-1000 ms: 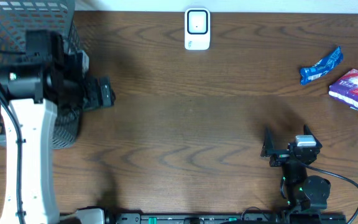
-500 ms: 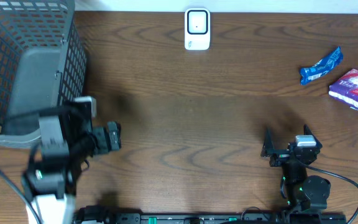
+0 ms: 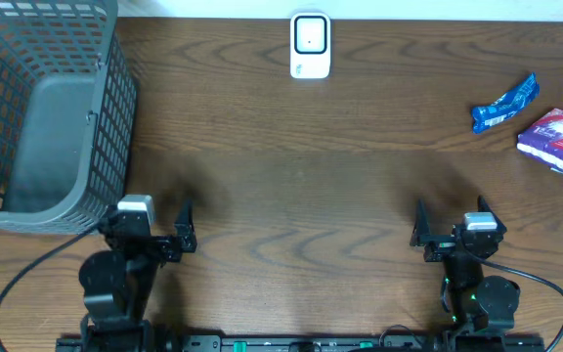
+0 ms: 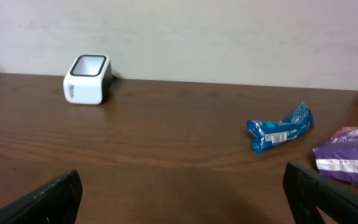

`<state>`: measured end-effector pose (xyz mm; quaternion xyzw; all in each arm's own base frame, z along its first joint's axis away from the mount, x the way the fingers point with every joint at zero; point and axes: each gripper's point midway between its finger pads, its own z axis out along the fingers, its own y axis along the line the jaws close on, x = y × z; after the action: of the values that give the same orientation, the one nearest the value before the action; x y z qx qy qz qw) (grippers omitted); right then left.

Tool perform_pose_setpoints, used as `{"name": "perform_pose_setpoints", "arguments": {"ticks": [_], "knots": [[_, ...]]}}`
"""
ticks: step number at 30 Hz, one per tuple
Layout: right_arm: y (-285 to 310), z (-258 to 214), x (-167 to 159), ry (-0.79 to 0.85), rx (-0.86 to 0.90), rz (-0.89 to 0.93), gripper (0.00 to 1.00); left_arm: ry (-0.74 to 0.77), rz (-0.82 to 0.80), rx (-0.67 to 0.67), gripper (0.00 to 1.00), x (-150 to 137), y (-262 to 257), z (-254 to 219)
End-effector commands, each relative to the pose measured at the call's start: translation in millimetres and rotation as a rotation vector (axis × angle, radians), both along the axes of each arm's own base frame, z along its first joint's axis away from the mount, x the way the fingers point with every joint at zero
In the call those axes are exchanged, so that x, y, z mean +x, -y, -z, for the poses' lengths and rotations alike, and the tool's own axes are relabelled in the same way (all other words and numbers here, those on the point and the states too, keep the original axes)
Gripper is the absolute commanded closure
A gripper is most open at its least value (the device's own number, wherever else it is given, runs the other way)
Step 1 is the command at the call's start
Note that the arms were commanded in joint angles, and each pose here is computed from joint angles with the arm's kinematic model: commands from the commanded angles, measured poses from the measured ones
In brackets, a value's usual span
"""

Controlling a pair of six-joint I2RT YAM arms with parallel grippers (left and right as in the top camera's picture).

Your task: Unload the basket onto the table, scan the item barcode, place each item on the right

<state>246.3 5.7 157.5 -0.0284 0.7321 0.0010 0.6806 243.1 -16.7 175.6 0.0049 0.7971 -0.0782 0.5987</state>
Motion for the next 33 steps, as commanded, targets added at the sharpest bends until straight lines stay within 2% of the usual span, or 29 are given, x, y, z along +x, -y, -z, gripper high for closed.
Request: {"name": "perform_pose_setpoints", "arguments": {"ticks": [1, 5, 15, 23, 30, 33], "knots": [[-5, 0, 0, 0.002, -0.004, -0.023, 0.01, 0.073, -0.001, 0.013, 0.02, 0, -1, -1], [-5, 0, 0, 0.002, -0.004, -0.022, 0.01, 0.18, -0.002, 0.02, 0.02, 2, -1, -8], [-5, 0, 0, 0.002, -0.004, -0.022, 0.01, 0.319, -0.011, 0.031, 0.02, 2, -2, -8], [-5, 0, 0, 0.002, -0.004, -0.022, 0.01, 0.313, -0.071, 0.039, 0.02, 3, -13, -7], [-5, 0, 0, 0.002, -0.004, -0.023, 0.01, 0.124, -0.144, 0.046, 0.02, 1, -24, 39], [-5, 0, 0, 0.002, -0.004, -0.022, 0.01, 0.128, -0.141, 0.049, 0.02, 1, -23, 38]]}}
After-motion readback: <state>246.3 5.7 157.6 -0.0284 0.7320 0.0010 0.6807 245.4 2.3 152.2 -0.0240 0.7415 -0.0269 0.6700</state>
